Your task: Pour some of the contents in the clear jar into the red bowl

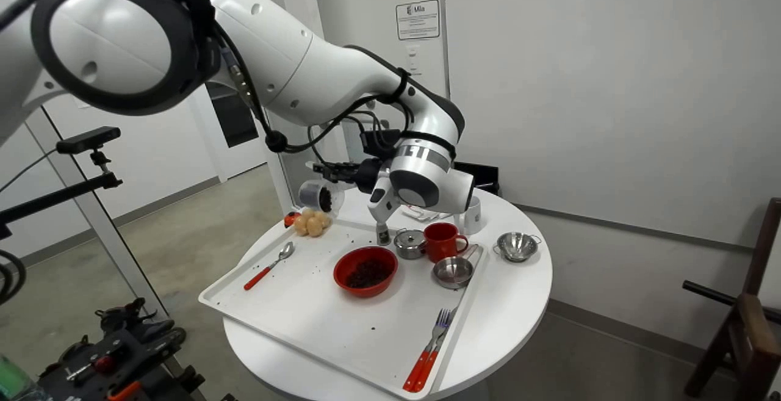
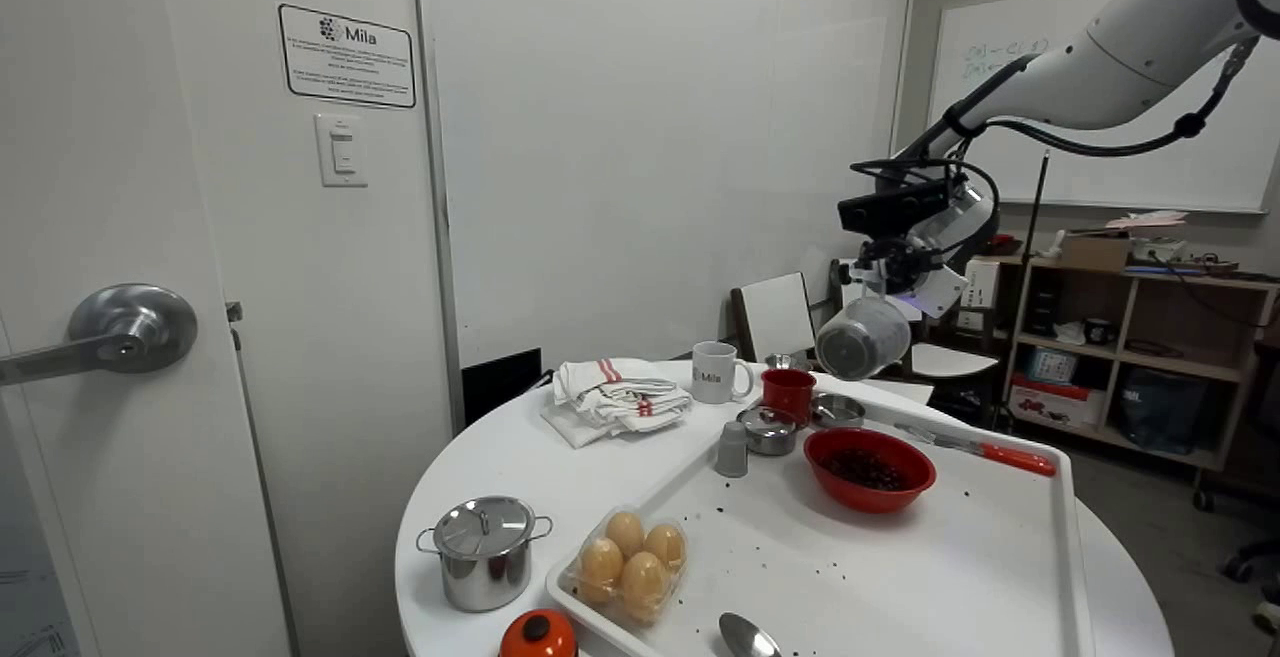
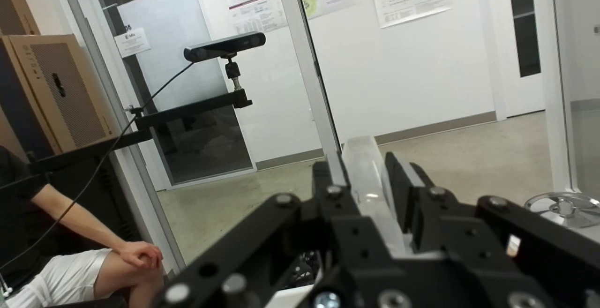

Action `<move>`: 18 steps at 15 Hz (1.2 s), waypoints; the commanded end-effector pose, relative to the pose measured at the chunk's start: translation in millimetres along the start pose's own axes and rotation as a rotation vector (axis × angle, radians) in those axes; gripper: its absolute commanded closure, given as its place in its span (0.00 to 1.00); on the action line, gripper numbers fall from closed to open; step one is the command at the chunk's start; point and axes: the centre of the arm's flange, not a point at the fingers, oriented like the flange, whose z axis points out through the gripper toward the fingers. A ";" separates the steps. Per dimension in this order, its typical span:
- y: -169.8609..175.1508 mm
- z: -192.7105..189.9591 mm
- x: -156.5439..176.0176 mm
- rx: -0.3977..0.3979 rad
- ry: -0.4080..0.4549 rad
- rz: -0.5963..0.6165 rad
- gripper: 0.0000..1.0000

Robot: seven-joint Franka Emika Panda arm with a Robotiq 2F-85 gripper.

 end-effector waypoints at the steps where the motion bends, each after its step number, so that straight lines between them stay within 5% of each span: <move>1: -10.7 -9.6 -0.1 -0.027 -0.063 -0.022 0.93; 18: -14.8 -7.7 -2.6 -0.054 -0.193 -0.062 0.93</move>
